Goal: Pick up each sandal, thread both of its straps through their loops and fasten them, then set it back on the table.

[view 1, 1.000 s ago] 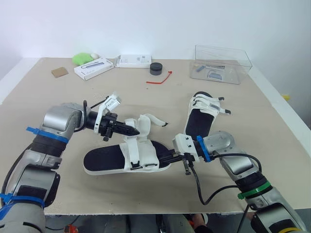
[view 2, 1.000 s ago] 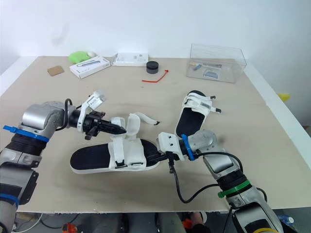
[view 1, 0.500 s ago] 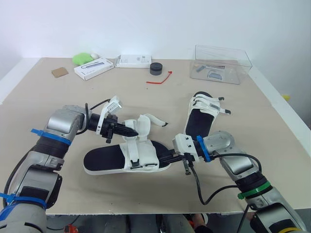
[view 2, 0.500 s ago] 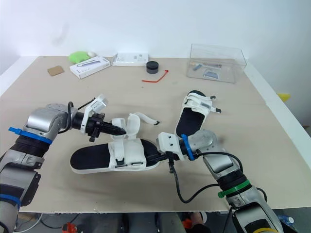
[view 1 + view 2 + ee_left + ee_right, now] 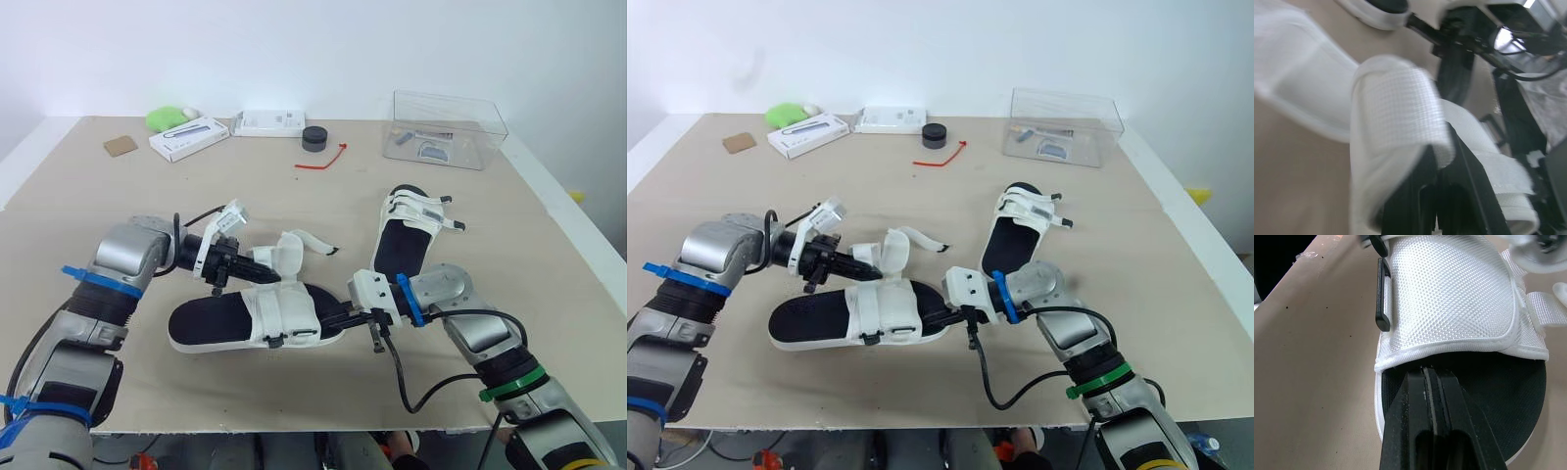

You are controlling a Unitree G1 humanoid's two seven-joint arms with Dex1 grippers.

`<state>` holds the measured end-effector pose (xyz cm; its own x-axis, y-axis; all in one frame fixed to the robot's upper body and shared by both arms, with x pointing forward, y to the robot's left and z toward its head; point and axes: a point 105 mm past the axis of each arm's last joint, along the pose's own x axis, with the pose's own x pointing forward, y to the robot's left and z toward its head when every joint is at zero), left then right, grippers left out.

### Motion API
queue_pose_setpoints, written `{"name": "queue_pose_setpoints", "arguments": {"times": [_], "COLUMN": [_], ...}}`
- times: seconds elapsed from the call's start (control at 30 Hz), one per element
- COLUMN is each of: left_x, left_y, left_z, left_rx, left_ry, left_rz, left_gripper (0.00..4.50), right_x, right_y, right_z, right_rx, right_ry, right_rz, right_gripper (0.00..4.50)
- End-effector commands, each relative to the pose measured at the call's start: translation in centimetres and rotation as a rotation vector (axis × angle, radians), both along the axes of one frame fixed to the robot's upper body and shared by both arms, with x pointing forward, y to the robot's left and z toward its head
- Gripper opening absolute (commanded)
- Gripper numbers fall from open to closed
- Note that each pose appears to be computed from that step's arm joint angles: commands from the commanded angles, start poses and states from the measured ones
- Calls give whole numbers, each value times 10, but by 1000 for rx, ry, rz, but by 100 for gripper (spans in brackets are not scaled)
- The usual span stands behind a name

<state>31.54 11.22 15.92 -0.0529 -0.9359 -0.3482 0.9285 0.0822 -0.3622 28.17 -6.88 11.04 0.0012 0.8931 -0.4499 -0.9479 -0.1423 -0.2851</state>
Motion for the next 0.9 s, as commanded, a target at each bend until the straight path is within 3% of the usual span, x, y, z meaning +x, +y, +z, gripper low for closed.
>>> {"name": "queue_pose_setpoints", "arguments": {"times": [0.03,0.4,0.57,0.9], "left_x": [-10,-12,-23,-52], "left_y": [1,-4,-13,-14], "left_z": [6,12,14,-7], "left_rx": [-2,-15,-23,32], "left_ry": [-10,-44,-58,-49], "left_rz": [-41,-47,-88,-130], "left_gripper": [2,2,2,2], "right_x": [-2,-2,-2,-3], "right_y": [1,1,1,3], "right_z": [-3,-3,-3,-3], "right_rx": [-19,-21,-19,0], "right_ry": [1,-2,-4,16], "right_rz": [13,17,15,0], "right_gripper": [0,0,0,0]}}
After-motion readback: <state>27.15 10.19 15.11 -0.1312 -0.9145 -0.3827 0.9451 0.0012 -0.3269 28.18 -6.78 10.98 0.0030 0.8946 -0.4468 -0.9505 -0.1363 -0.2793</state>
